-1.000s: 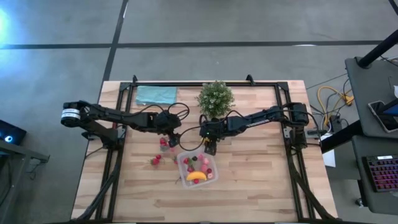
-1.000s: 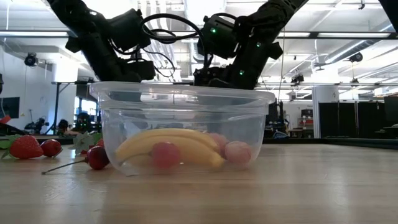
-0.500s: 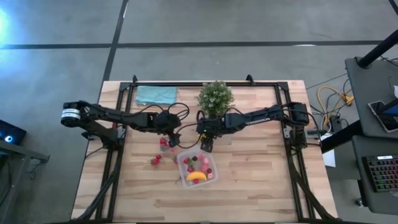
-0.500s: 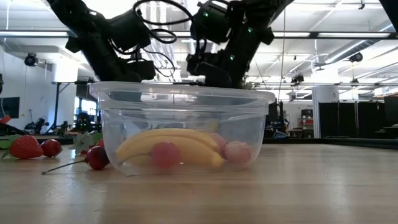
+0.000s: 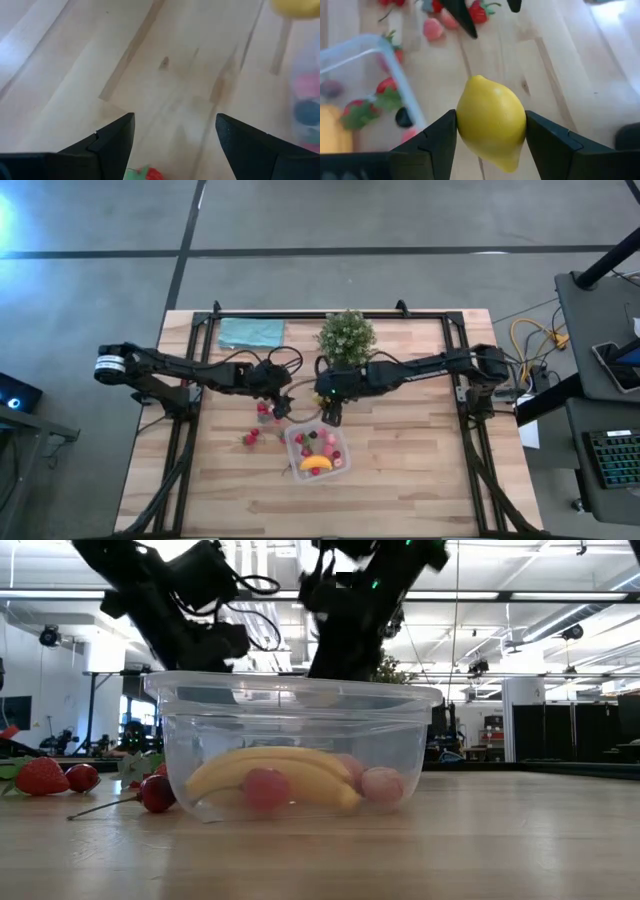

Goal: Pick and placing Produce into tupperware
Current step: Put the yellow lemon into the transparent bin, then adjust the transparent bin on the table

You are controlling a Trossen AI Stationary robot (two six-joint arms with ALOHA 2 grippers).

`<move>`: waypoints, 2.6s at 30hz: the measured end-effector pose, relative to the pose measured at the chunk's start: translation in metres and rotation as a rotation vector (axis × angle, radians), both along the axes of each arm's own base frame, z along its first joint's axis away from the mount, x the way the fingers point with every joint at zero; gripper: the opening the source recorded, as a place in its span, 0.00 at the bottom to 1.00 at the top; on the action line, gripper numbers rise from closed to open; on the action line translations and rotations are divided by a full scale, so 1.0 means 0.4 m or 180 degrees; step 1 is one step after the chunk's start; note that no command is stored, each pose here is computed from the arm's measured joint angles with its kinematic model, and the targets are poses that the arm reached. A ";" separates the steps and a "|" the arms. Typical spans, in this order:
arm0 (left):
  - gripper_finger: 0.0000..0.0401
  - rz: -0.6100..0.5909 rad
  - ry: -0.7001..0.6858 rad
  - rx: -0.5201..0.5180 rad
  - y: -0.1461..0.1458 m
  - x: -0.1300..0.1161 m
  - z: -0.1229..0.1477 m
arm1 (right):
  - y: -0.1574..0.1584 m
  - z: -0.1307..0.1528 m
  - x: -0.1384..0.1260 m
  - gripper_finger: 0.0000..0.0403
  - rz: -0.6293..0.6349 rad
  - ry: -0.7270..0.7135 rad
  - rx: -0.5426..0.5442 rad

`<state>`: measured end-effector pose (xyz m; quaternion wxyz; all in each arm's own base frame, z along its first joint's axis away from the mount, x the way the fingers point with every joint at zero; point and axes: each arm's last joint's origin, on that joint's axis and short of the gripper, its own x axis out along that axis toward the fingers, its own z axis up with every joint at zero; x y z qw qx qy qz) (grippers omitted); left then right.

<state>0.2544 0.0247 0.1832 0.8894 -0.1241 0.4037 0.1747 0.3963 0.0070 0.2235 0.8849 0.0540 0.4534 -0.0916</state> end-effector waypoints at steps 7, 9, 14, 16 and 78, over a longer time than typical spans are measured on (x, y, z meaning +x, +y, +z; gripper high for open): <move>0.66 0.0112 -0.0326 -0.0152 -0.021 -0.019 0.051 | 0.106 0.041 -0.040 0.51 0.0336 0.0053 -0.0264; 0.66 0.0155 -0.0453 -0.0237 -0.029 -0.027 0.069 | 0.143 0.042 -0.044 0.51 0.0441 0.0022 -0.0263; 0.66 0.0030 -0.0692 -0.0293 -0.059 -0.051 0.113 | 0.179 0.047 -0.044 0.51 0.0307 -0.0125 -0.0146; 0.66 -0.0019 -0.0773 -0.0291 -0.065 -0.061 0.128 | 0.180 0.050 -0.040 0.52 0.0219 -0.0208 -0.0102; 0.66 -0.0357 -0.0059 -0.0602 -0.307 -0.053 -0.047 | 0.258 0.085 -0.118 0.83 -0.1159 0.0605 0.0057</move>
